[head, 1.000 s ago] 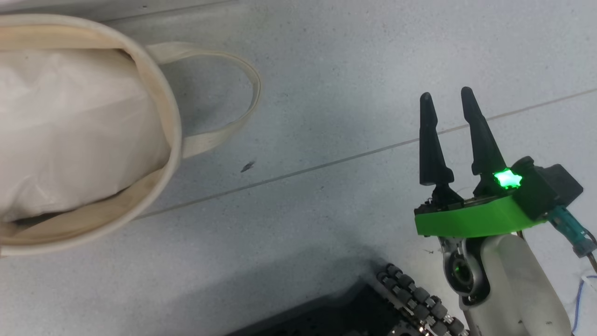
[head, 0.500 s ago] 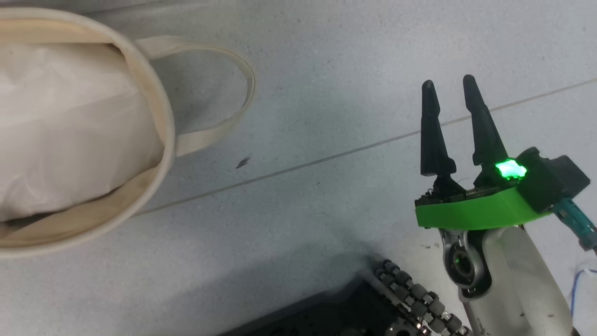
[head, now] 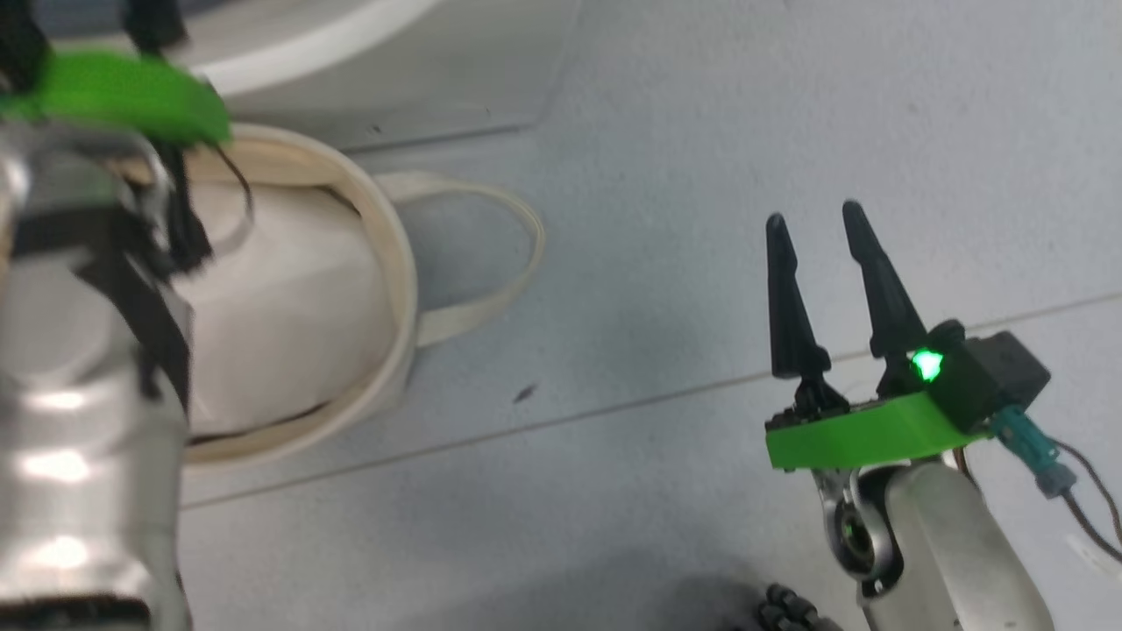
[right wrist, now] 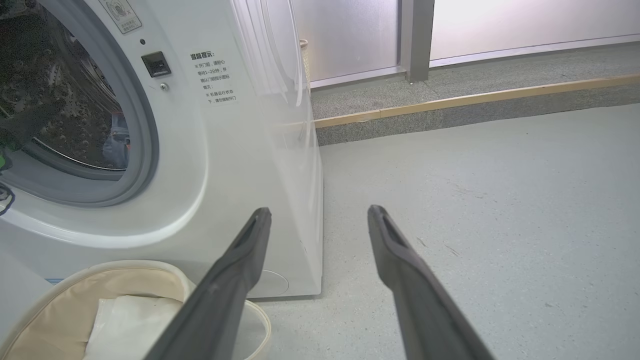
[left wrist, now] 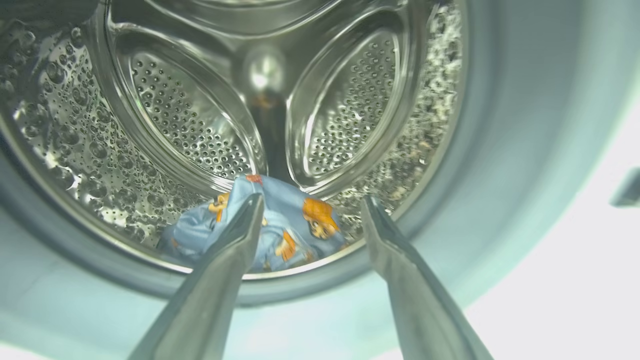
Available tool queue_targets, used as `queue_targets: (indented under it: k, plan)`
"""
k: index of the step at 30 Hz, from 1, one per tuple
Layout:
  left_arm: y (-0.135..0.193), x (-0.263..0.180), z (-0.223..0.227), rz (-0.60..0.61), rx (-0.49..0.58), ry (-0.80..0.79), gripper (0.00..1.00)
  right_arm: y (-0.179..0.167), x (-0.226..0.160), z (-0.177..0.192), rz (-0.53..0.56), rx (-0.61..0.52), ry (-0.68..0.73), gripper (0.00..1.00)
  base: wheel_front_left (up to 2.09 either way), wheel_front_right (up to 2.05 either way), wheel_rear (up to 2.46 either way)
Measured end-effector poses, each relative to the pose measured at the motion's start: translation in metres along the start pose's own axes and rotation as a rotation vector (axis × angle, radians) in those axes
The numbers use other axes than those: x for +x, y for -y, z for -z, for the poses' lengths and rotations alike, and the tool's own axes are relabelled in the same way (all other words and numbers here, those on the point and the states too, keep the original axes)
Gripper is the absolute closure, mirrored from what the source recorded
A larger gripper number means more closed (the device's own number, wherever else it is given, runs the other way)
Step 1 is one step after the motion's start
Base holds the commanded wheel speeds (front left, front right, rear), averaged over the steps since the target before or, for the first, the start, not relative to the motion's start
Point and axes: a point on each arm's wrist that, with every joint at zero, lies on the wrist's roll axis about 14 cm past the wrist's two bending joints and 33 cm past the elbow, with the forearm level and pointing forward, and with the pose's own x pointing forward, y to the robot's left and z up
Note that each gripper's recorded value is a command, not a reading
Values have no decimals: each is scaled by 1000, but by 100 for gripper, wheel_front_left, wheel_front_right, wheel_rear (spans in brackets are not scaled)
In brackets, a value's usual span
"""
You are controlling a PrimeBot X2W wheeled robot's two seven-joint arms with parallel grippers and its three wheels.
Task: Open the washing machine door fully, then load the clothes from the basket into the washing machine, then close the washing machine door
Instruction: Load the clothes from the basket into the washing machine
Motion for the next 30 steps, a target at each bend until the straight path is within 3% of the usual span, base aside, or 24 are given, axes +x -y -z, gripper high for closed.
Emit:
queue_targets:
  k: [8,11,13,21,30]
  plan:
    - [-17,-107,-9,10,20,-66,0,-15,-34,-33,-12,-7,60,0,0,0,0]
    - [-26,-141,-16,-20,-71,-83,0,-20,-46,-47,-17,-3,95,0,0,0,0]
    - [-31,-161,-25,-21,-79,-73,0,-24,-54,-52,-21,2,108,0,0,0,0]
    - [-46,-225,-69,-24,-53,31,0,-41,-67,-79,-61,32,187,0,0,0,0]
    - [-49,-283,-78,-51,-105,44,0,-51,-87,-86,-81,50,211,0,0,0,0]
